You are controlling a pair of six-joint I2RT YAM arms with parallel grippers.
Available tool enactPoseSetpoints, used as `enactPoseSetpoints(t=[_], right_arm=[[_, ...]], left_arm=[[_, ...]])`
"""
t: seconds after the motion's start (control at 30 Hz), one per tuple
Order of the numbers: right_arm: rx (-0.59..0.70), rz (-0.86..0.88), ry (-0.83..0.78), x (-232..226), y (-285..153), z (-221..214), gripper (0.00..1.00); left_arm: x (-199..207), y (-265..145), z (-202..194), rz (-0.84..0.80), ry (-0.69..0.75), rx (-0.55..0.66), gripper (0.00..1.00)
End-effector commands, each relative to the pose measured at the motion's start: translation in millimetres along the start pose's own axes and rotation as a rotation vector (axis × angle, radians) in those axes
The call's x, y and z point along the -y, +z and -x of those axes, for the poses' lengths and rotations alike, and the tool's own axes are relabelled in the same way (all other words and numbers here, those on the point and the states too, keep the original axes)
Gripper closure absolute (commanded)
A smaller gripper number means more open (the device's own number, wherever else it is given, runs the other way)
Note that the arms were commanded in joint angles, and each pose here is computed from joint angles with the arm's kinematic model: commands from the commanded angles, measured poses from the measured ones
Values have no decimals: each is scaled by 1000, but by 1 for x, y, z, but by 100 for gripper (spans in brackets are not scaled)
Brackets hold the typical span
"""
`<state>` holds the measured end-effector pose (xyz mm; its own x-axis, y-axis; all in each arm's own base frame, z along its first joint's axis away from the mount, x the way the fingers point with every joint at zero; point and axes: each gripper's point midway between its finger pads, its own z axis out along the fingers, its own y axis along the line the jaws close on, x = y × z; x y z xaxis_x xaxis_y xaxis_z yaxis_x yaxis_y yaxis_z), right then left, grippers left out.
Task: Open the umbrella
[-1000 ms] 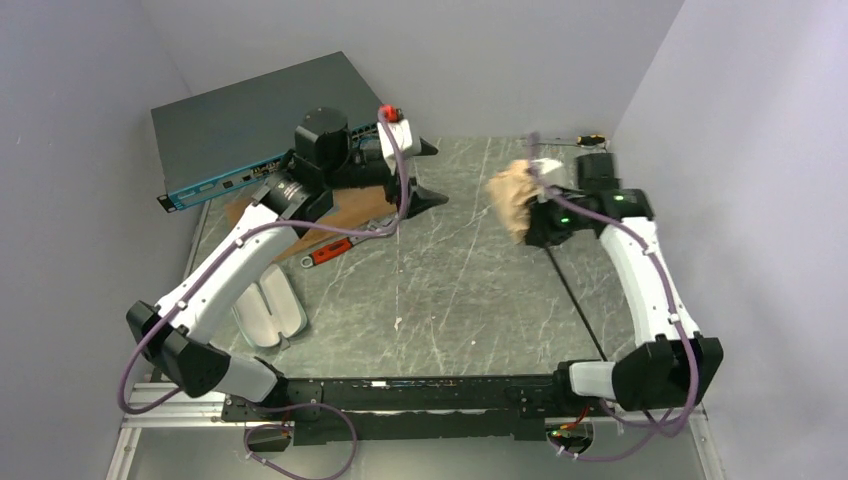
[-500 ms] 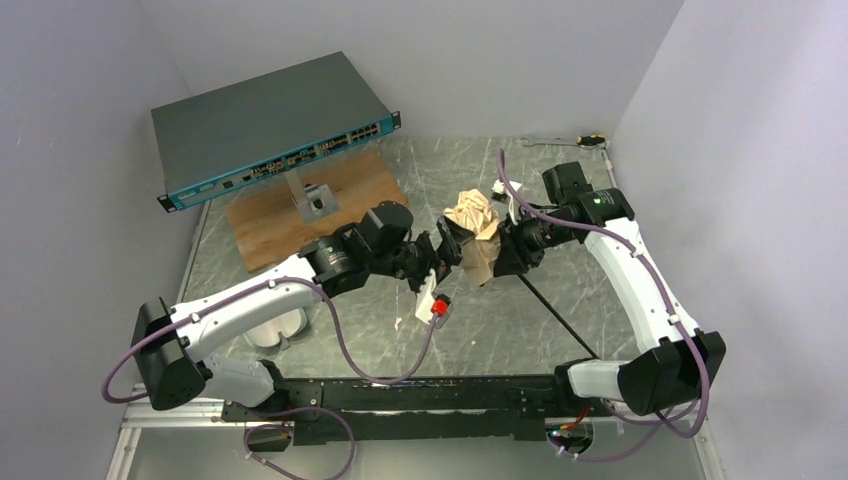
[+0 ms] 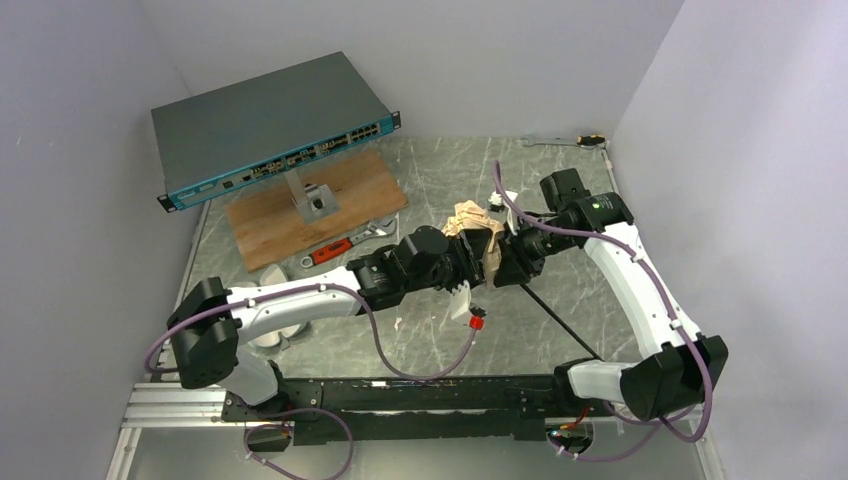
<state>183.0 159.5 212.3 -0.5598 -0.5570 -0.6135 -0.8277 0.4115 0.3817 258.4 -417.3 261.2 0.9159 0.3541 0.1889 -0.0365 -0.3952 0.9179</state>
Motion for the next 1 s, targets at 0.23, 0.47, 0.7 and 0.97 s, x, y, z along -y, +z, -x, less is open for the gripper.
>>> enactPoseSetpoints(t=[0.23, 0.47, 0.7, 0.97], right_arm=[[547, -360, -235, -12, -96, 118, 9], [793, -589, -193, -19, -174, 161, 1], [956, -487, -33, -51, -198, 169, 1], [1049, -683, 177, -9, -212, 142, 1]], left_arm=[[51, -10, -58, -190, -72, -328, 100], [73, -28, -96, -329, -658, -434, 100], [21, -14, -92, -320, -1364, -192, 100], [-69, -30, -63, -87, -1638, 301, 100]])
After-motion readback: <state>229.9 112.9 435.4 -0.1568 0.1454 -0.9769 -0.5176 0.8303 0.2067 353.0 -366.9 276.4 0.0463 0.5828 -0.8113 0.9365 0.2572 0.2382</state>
